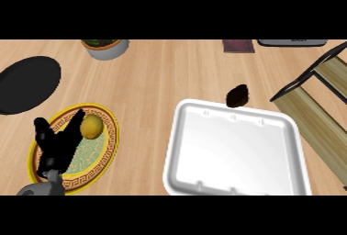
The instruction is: Pick the eggplant from the tray and place it in the tiered shelf
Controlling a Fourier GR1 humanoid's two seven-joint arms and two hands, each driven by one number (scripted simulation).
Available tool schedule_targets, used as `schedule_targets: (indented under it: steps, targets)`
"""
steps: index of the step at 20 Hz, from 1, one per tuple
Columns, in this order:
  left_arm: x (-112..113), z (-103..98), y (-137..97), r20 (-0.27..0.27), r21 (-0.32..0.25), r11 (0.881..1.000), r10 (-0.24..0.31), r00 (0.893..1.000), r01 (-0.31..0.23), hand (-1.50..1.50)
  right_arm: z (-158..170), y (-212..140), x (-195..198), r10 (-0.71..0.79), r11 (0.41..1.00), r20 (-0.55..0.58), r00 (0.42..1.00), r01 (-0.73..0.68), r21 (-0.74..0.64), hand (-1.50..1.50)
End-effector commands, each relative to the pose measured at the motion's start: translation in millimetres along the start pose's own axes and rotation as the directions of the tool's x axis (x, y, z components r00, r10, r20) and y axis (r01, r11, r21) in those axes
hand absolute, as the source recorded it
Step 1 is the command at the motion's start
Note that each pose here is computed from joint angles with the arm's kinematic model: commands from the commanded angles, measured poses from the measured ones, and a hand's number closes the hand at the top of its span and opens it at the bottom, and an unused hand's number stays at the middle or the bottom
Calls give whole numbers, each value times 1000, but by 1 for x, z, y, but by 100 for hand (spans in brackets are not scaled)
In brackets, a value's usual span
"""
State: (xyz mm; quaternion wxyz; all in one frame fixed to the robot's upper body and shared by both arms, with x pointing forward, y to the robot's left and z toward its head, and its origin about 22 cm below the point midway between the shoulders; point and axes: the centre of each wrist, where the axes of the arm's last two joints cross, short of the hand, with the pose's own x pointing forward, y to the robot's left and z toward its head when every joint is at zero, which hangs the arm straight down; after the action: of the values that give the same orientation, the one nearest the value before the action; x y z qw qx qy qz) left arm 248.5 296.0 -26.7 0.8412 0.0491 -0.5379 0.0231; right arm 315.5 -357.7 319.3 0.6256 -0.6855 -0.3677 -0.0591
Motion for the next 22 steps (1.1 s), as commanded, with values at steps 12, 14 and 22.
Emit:
schedule_targets:
  steps: [12,14,22]
  targets:
    - [-5,-1,-12,-28,-4,1000,-2,1000,2,0,-20,11,-14,-37,999,53,998,37,-3,150]
    - [-9,-2,-4,-32,-6,1000,-4,999,4,0,-25,10,-2,67,998,39,997,-67,12,150]
    - [-2,3,11,-16,-20,1000,3,1000,-4,0,-17,14,-17,-285,953,-51,957,277,-122,-150]
